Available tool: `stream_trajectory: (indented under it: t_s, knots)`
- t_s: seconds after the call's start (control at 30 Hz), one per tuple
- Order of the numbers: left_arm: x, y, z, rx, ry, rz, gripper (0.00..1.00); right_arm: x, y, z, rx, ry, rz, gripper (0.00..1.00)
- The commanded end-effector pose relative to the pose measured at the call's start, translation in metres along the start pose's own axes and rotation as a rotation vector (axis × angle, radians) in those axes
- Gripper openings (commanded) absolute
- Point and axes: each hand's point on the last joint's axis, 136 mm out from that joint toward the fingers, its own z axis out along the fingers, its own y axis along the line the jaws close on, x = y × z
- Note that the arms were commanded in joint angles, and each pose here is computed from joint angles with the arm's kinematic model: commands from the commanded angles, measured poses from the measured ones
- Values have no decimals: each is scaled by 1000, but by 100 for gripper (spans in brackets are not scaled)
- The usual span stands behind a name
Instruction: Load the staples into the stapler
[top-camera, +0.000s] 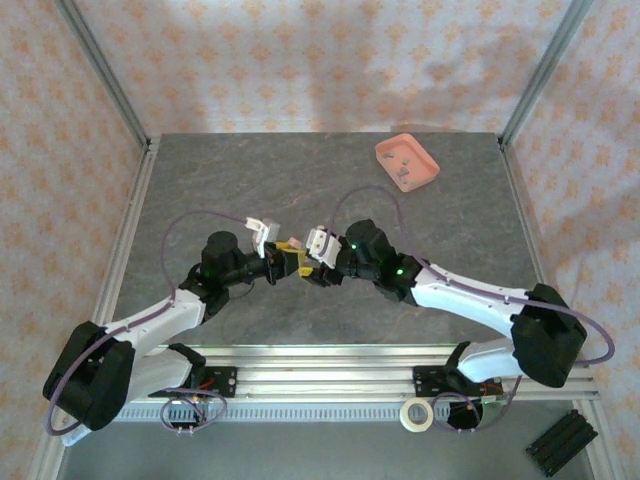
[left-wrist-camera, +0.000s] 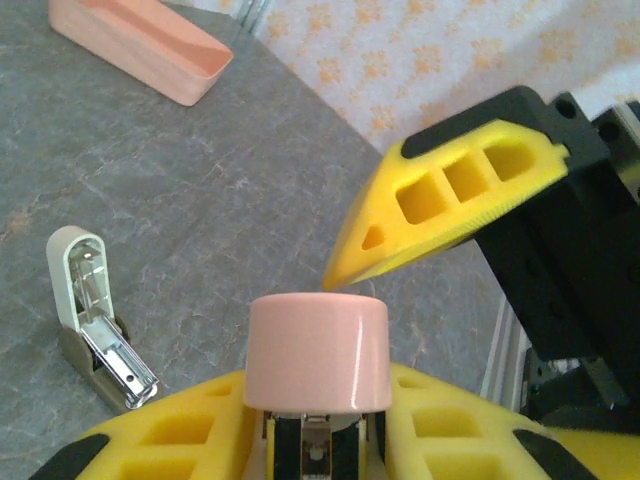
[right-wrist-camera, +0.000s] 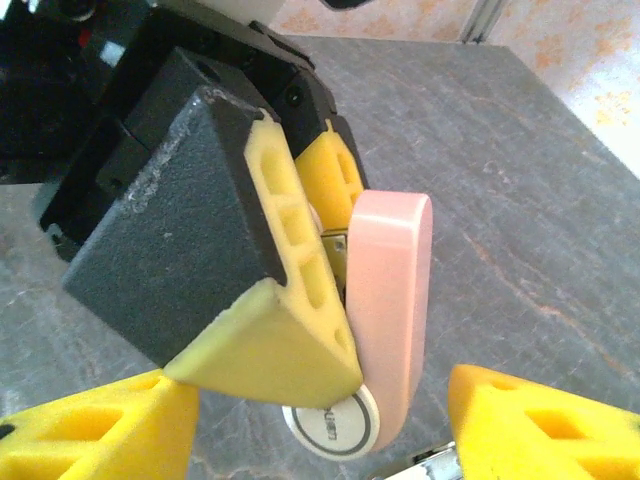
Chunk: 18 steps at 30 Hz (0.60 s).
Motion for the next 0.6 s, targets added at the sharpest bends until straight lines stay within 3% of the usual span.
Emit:
stream_trajectory:
  t_s: [0.0, 0.23, 0.57]
  knots:
    - [2, -15, -4, 79, -5, 175, 0, -14, 4, -19, -49, -49, 40, 66]
    - [3, -33, -10, 160, -16, 330, 0, -6, 14, -39, -182, 4, 97, 70]
    - [7, -51, -17, 246, 30, 484, 0, 4, 21, -36, -309, 113, 68, 70]
